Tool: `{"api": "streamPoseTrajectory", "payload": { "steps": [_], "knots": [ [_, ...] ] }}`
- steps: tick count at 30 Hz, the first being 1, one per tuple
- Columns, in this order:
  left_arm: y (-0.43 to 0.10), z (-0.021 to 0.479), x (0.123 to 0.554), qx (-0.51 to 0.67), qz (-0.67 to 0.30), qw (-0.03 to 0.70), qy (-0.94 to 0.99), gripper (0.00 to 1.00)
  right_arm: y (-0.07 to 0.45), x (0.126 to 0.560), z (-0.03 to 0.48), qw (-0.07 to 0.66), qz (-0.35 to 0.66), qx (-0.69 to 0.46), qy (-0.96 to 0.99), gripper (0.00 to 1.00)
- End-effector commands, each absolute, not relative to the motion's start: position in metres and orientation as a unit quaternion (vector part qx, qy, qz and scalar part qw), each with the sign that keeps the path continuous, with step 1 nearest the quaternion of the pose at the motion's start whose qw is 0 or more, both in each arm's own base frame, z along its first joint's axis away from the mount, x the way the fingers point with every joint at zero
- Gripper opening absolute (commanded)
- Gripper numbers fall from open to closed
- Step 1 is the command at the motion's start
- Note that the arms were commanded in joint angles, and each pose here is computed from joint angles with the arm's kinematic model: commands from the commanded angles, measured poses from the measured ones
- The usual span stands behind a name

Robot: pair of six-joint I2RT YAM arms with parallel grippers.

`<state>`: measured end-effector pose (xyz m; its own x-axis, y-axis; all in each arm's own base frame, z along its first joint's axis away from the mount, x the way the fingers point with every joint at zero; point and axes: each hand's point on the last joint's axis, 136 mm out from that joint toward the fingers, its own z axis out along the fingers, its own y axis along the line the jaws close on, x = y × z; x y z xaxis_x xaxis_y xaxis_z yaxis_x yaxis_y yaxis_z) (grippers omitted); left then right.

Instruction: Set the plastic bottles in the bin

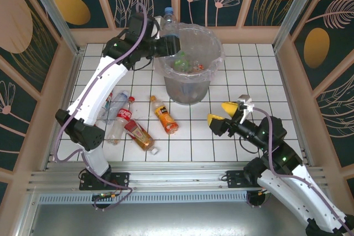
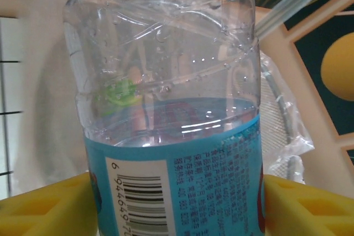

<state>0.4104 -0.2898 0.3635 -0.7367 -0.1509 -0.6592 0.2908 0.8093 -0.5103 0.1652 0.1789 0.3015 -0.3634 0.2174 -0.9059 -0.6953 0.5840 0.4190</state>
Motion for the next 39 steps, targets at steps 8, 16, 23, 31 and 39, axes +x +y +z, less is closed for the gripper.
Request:
{"api": "streamPoseTrajectory", "payload": {
  "steps": [8, 16, 23, 31, 39],
  "knots": [
    [-0.326, 0.362, 0.411, 0.054, -0.352, 0.345, 0.869, 0.73, 0.176, 0.165, 0.306, 0.546, 0.429, -0.154, 0.703, 0.96],
    [-0.332, 0.353, 0.413, 0.047, -0.361, 0.332, 0.870, 0.79, 0.175, 0.166, 0.304, 0.543, 0.427, -0.150, 0.707, 0.96],
    [-0.332, 0.356, 0.413, 0.047, -0.362, 0.336, 0.868, 0.84, 0.175, 0.167, 0.301, 0.542, 0.424, -0.149, 0.710, 0.96],
    [-0.306, 0.387, 0.404, 0.064, -0.324, 0.398, 0.856, 0.87, 0.168, 0.173, 0.299, 0.542, 0.415, -0.120, 0.721, 0.98],
    [-0.250, 0.390, 0.362, 0.102, -0.241, 0.451, 0.853, 0.90, 0.168, 0.173, 0.295, 0.531, 0.405, -0.124, 0.734, 0.98]
  ]
}}
